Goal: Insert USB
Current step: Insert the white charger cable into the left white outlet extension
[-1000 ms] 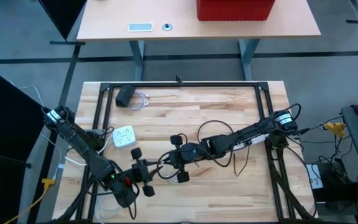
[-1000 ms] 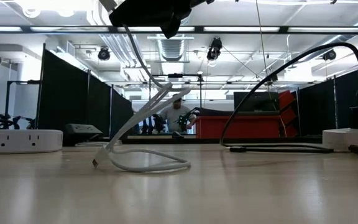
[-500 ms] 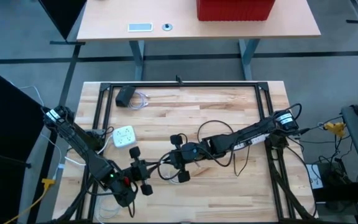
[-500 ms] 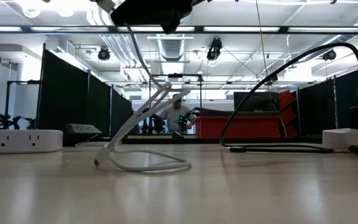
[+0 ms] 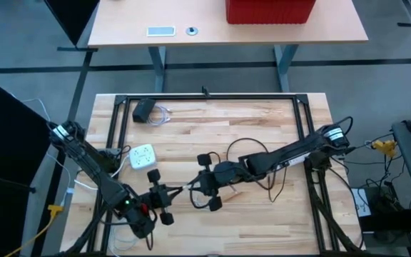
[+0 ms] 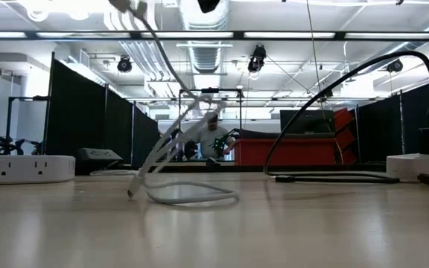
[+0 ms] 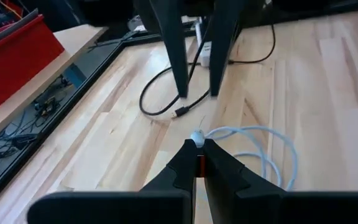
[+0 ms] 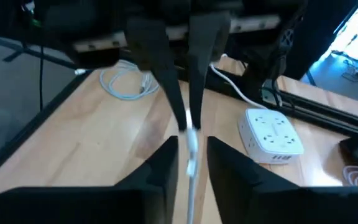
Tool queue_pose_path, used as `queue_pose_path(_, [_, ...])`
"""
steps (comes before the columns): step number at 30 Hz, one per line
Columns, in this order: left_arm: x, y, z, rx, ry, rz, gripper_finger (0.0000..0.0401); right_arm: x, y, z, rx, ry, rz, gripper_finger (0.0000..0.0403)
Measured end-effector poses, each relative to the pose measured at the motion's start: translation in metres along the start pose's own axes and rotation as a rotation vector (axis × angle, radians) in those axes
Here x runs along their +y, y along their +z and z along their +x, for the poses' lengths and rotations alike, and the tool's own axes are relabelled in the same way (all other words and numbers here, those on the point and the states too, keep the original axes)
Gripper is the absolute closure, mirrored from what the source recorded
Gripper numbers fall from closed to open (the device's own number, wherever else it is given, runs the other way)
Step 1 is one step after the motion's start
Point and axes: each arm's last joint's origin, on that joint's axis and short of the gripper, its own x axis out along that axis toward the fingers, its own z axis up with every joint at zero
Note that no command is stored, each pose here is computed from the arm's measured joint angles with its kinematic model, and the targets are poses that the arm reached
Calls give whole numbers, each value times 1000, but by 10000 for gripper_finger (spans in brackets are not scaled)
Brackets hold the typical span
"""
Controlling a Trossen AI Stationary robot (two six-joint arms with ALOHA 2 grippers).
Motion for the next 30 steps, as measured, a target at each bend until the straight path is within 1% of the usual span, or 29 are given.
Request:
queue_pose_path(4, [-1, 2, -16, -74, 22, -4, 395, 1, -7, 0, 18, 23, 31, 295])
queue_pose_path(6, [-2, 3, -27, -122, 35, -4, 395, 4, -12, 2, -23, 26, 36, 280])
queue_pose_path(8, [-3, 3, -37, -166, 47, -10, 395, 6, -18, 4, -119, 22, 34, 269])
queue_pose_path(10, [-5, 2, -46, -201, 58, -6, 395, 8, -22, 3, -245, 13, 31, 263])
queue_pose_path(14, [-7, 1, -53, -242, 75, -19, 395, 5, -22, -3, -502, -42, 42, 259])
queue_pose_path(16, [-7, 2, -53, -244, 76, -26, 395, 6, -25, -2, -560, -45, 42, 261])
queue_pose_path(18, [-7, 5, -51, -245, 82, -31, 395, 8, -28, 3, -552, -27, 24, 265])
queue_pose_path(22, [-9, 12, -46, -245, 74, -35, 395, 8, -22, 13, -551, -9, 15, 276])
queue_pose_path(25, [-12, 16, -46, -241, 38, -31, 395, 8, -22, 16, -550, -6, -3, 285])
queue_pose_path(30, [-14, 21, -47, -255, 31, -28, 395, 7, -19, 17, -564, -11, -13, 297])
